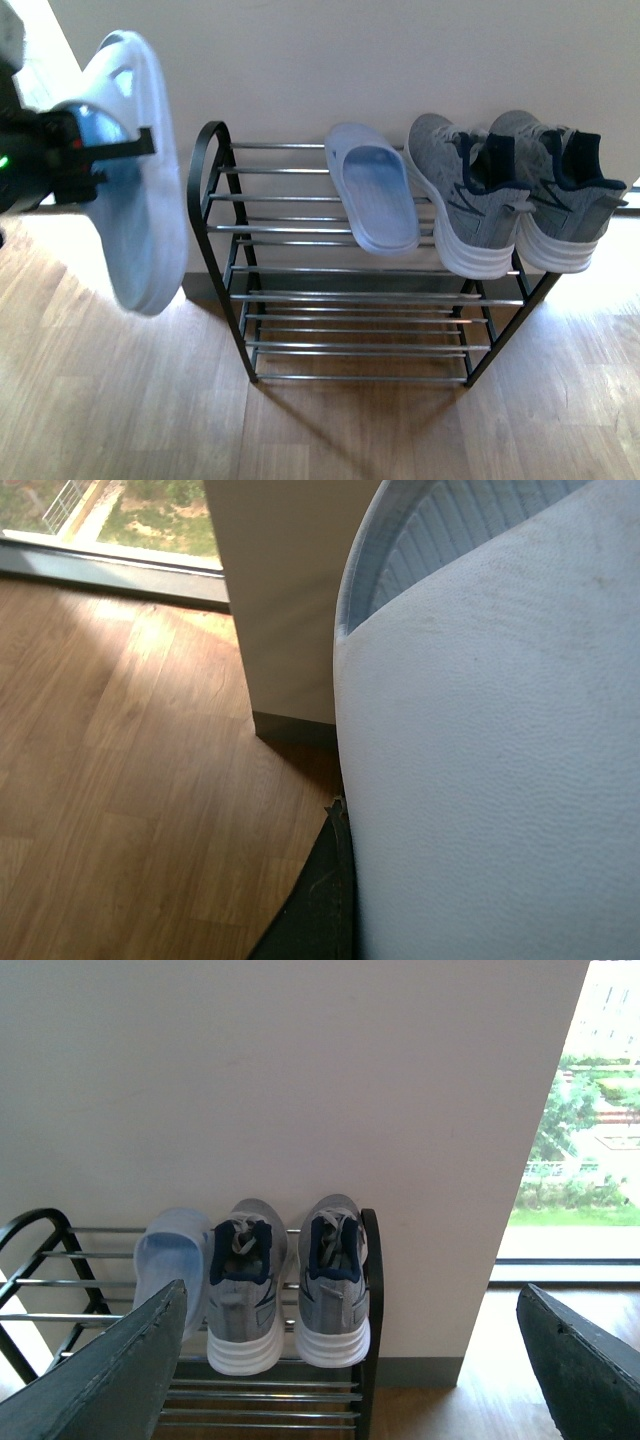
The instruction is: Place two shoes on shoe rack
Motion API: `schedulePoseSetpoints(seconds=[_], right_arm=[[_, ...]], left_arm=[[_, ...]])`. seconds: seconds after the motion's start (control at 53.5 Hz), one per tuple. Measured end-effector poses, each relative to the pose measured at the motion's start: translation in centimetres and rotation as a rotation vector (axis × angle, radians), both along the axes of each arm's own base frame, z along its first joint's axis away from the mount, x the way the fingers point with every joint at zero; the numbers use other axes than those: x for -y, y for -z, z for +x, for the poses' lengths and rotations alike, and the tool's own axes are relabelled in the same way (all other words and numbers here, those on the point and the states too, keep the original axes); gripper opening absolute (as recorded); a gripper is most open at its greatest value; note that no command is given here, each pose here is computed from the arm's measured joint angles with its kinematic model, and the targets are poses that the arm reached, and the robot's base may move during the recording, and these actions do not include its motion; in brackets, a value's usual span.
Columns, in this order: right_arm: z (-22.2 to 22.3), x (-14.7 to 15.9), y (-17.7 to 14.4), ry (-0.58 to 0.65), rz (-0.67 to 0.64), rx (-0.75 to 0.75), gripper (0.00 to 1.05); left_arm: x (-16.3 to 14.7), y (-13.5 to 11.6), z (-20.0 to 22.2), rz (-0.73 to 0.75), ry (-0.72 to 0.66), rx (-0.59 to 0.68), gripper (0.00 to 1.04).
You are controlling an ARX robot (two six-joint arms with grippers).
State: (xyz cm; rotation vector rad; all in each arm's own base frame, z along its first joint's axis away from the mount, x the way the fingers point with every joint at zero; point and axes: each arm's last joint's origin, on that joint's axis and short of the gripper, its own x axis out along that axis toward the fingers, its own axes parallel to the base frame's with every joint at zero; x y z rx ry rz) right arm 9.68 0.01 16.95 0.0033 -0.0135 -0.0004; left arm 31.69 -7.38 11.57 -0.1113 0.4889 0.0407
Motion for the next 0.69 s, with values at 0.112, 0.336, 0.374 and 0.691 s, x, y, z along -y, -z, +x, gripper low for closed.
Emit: schedulePoseSetpoints(seconds=[0.112, 0.336, 0.374, 0.691], right_arm=[[0.0, 0.0, 0.0, 0.000, 0.000, 0.000, 0.96], [0.0, 0.0, 0.0, 0.000, 0.000, 0.000, 0.96], [0.0, 0.0, 0.0, 0.000, 0.000, 0.000, 0.96], [0.0, 0.0, 0.0, 0.000, 0.000, 0.000, 0.96]], left_arm=[[2.0, -0.8, 2.7, 0.085, 0.042, 0.010, 0.02], [5.0, -0.5, 7.0, 0.213, 0.118, -0.006, 0.02], [5.4, -0.1, 7.5, 0.224, 0.129, -0.023, 0.02], [8.3, 3.5, 13.2, 0.343, 0.196, -0.092, 0.02]])
